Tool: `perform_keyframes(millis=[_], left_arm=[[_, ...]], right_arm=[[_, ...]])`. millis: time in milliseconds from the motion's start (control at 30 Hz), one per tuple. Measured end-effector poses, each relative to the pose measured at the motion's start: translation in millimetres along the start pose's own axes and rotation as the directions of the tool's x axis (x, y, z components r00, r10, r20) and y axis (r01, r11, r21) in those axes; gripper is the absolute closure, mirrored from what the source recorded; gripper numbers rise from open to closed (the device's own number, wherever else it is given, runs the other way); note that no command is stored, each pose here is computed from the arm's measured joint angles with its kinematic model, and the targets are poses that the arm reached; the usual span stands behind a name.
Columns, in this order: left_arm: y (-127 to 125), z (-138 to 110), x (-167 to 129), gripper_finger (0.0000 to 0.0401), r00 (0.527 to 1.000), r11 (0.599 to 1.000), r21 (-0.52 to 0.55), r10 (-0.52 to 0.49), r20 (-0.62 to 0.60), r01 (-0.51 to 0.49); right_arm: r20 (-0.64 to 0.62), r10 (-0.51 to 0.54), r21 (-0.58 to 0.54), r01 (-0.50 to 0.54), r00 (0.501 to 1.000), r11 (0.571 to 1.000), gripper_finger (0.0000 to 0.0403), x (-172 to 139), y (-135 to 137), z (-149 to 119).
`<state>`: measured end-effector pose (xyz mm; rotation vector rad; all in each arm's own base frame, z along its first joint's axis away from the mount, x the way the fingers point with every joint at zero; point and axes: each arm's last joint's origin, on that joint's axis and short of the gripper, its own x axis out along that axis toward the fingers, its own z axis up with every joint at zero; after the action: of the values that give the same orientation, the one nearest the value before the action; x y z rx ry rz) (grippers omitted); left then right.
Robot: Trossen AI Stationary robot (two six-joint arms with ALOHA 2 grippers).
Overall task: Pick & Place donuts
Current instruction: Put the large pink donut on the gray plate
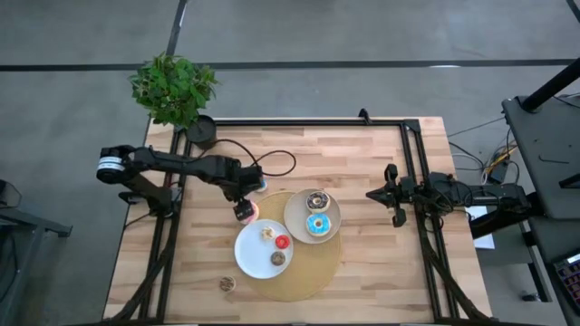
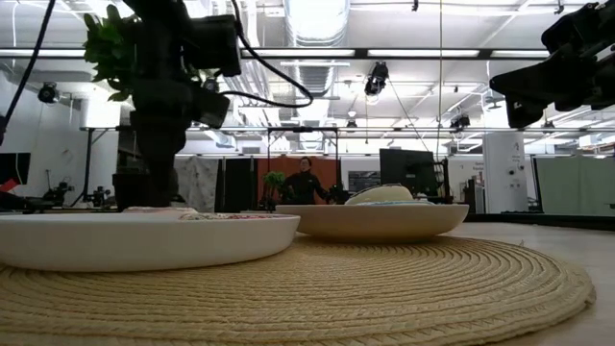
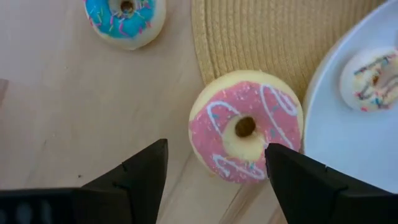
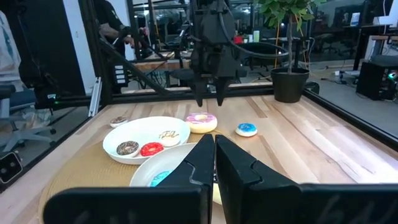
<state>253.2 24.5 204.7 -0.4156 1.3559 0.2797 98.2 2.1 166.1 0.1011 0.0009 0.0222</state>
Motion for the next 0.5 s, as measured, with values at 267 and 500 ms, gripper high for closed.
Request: perform_keyframes(millis=[267,500], left_arm=[[0.6,3.5,13.2,0.0161,0.998,0.999,-0.032,-0.018,-0.055,0.016],[1.3,1.1,19.6,0.0161,0.997,0.999,-0.036,-0.026,-0.078,0.024]], right_arm=[[0.001,0.0,0.0,0.0,1.0,1.0,0.0394,-0.1,0.0,0.1],[0.001,0.0,0.0,0.0,1.0,1.0,0.0394,-0.1,0.0,0.2]])
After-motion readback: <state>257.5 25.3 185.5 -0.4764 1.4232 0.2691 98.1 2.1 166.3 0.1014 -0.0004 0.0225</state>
